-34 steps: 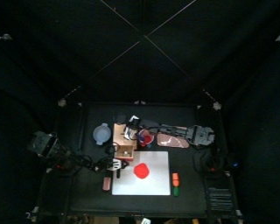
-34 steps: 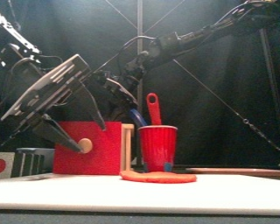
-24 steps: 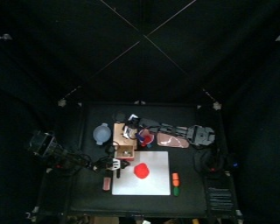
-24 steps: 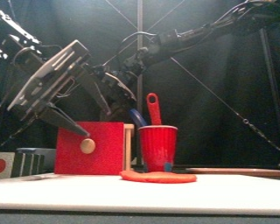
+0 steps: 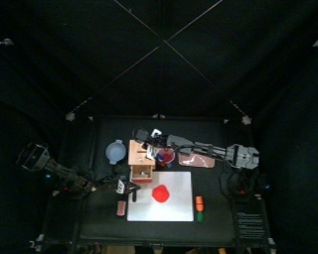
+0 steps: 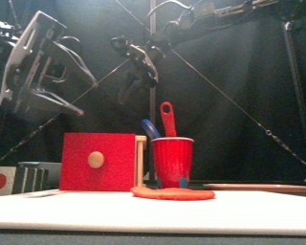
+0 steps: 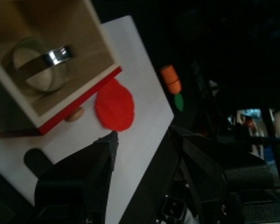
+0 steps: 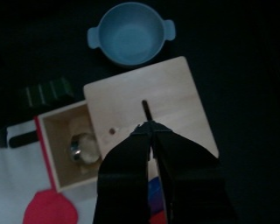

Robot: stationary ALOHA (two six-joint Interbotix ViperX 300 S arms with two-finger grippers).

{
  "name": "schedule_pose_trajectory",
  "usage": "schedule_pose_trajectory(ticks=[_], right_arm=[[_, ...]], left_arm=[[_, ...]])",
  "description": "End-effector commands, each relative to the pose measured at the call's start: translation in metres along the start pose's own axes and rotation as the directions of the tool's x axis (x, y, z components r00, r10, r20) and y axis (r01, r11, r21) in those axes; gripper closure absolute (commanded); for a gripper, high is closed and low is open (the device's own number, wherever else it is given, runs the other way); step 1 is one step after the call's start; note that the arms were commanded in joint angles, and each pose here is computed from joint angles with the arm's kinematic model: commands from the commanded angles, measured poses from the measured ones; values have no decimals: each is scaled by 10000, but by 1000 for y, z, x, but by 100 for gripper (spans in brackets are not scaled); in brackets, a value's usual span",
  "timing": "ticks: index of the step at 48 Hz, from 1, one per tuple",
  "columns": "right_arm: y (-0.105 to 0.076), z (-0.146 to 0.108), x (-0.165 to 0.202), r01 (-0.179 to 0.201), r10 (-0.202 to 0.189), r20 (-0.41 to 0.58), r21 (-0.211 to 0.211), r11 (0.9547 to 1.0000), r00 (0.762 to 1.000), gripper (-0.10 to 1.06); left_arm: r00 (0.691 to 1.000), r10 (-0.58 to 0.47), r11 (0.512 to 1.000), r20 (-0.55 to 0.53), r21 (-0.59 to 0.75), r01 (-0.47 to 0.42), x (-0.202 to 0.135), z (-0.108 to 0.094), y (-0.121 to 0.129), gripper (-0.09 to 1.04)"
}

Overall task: Get the cutter from the drawer then cut the dough then place the extra dough in the bowl
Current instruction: Place the cutter on the board

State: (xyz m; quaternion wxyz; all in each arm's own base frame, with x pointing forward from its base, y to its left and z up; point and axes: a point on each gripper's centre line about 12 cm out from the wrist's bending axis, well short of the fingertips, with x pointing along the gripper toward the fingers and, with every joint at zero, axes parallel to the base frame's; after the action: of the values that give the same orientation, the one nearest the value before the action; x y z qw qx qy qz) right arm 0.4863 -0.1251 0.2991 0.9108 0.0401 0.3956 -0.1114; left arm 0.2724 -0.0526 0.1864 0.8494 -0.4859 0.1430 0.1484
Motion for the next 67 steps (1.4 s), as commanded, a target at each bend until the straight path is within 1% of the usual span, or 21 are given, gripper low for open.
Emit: schedule_pose_trajectory(ticks=[1, 3, 9, 15, 18, 21, 26, 30, 35, 38, 41, 47, 67], right_arm=[[23, 6, -32, -253, 289, 860, -422, 9988, 9959, 87], [32, 3, -33, -390, 443, 1056, -516, 9979, 9934, 82], [47, -5, -31, -651, 728, 1563, -540, 9964, 9850, 65], [66, -17, -25, -919, 1051, 1770, -813, 9924, 9786, 47], [72, -21, -21, -986, 1145, 1793, -951, 9906, 9771, 40], [77, -26, -17, -1100, 1249, 1738, -926, 9896, 9768, 34], [78, -32, -8, -1124, 1253, 1631, -863, 9899, 9786, 25], [78, -34, -5, -1146, 1260, 1630, -775, 9904, 9785, 22], [80, -38, 6, -1152, 1261, 1569, -768, 9904, 9795, 22], [81, -43, 16, -1126, 1231, 1344, -832, 9902, 9832, 22], [80, -46, 24, -1123, 1206, 1179, -745, 9909, 9857, 22], [80, -52, 37, -1117, 1184, 921, -745, 9909, 9887, 22], [79, -67, 58, -1033, 1061, 318, -794, 9915, 9939, 22]], left_arm=[[9882, -1418, 9821, 579, 1330, 1331, -16, 14, -12, 9], [9819, -1758, 9718, 710, 1719, 1615, -21, 17, -12, 9], [9632, -2434, 9430, 1142, 2601, 2075, -32, 26, -7, 9], [9512, -2805, 9174, 1286, 3272, 2264, -38, 33, -3, 9], [9477, -2911, 9066, 1310, 3539, 2296, -39, 35, -2, 9], [9451, -2987, 8969, 1325, 3775, 2305, -40, 37, -1, 9], [9430, -3038, 8834, 1357, 4109, 2254, -39, 39, 1, 9], [9431, -2993, 8833, 1448, 4159, 2165, -39, 42, 3, 9], [9456, -2910, 8854, 1452, 4153, 2087, -39, 42, 6, 9], [9475, -2862, 8857, 1424, 4166, 2050, -39, 41, 8, 9], [9489, -2819, 8874, 1416, 4145, 2017, -39, 41, 10, 9], [9504, -2764, 8903, 1425, 4103, 1974, -39, 40, 12, 9], [9527, -2696, 8899, 1404, 4143, 1908, -39, 40, 15, 9]])
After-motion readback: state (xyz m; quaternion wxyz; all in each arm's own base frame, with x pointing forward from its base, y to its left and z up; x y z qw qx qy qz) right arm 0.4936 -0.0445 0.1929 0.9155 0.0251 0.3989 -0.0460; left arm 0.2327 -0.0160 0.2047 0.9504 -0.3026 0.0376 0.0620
